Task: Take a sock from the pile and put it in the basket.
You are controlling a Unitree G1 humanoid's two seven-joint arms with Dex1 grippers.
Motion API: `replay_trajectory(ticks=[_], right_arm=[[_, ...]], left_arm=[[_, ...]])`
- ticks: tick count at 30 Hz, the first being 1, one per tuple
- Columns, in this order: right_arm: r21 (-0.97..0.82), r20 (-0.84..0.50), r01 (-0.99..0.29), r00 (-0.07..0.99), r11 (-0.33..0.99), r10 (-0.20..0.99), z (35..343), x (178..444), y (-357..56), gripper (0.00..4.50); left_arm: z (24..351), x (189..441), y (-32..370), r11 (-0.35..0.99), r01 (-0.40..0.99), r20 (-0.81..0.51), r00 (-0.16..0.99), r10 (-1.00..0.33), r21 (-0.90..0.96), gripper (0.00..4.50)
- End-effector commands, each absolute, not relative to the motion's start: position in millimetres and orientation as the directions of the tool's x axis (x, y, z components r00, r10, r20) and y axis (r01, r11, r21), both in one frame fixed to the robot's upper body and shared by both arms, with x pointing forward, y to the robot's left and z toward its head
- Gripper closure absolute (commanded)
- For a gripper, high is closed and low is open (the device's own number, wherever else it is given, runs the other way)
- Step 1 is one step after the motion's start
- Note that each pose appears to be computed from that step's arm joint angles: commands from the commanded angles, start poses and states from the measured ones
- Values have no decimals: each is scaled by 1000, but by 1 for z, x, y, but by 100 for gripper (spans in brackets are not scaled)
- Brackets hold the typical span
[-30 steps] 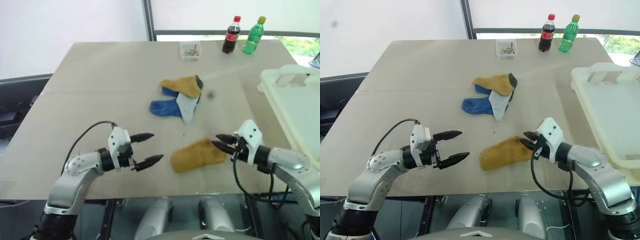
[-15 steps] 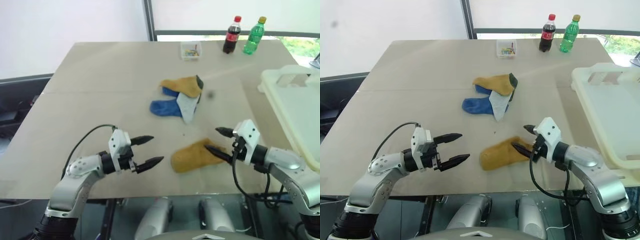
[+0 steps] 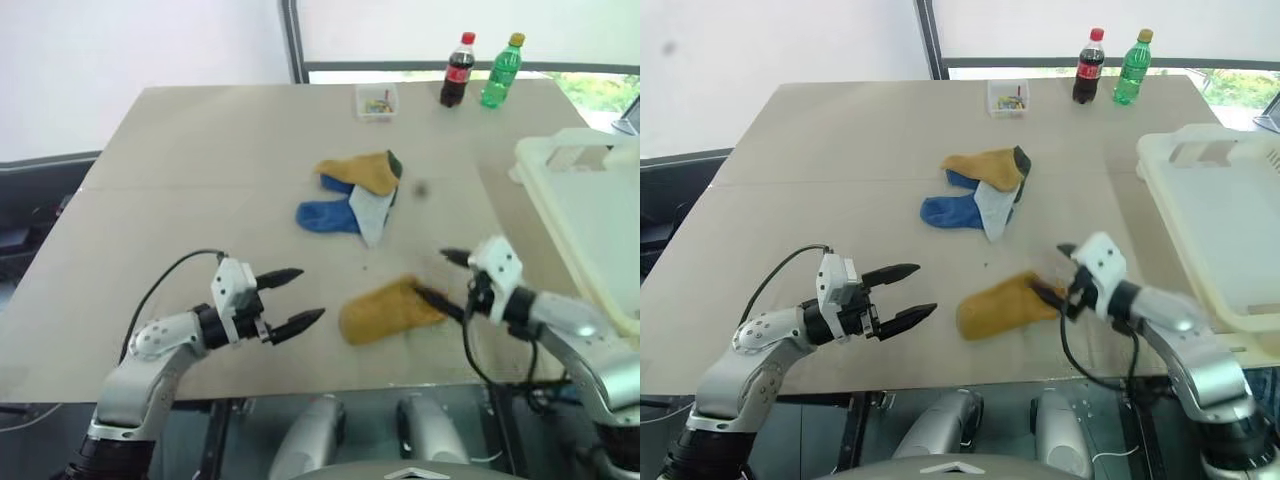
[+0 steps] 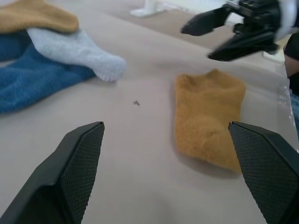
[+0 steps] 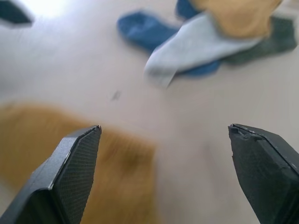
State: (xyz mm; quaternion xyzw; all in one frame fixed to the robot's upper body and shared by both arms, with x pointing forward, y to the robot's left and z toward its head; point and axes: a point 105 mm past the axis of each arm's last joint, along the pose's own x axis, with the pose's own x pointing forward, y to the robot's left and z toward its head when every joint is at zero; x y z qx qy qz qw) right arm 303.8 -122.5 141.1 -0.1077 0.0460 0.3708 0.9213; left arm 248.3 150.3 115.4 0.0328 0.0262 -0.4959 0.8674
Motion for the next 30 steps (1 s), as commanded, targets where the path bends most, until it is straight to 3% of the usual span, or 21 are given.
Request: replay_trajectory(ticks=[1, 7, 15, 21, 22, 23, 24, 25, 30], right_arm=[[-185, -145, -622, 783, 761, 604, 156, 327, -122, 5], [-135, -114, -620, 785, 773, 609, 179, 372, -107, 5], [-30, -147, -530, 841, 847, 521, 182, 444, -73, 5], [8, -172, -527, 836, 850, 520, 174, 463, -55, 5], [4, -174, -524, 839, 852, 516, 173, 464, -54, 58], [4, -174, -522, 839, 853, 515, 173, 466, -54, 80], [5, -174, -523, 839, 853, 515, 172, 467, -53, 148], [5, -173, -523, 839, 852, 516, 172, 467, -53, 178], [5, -162, -545, 827, 838, 538, 175, 468, -48, 431]], left_arm=[[134, 247, 151, 513, 854, -13, 516, -856, 89, 0], [142, 243, 155, 533, 844, 25, 533, -846, 63, 0], [144, 246, 155, 578, 811, 39, 577, -816, 89, 0], [143, 240, 161, 617, 782, 41, 616, -787, 87, 0], [143, 239, 162, 624, 777, 44, 623, -781, 88, 0], [144, 238, 162, 630, 772, 46, 628, -776, 89, 0], [144, 237, 163, 636, 766, 48, 635, -771, 90, 0], [144, 236, 164, 642, 761, 50, 641, -766, 91, 0], [145, 233, 166, 658, 747, 53, 656, -753, 94, 0]])
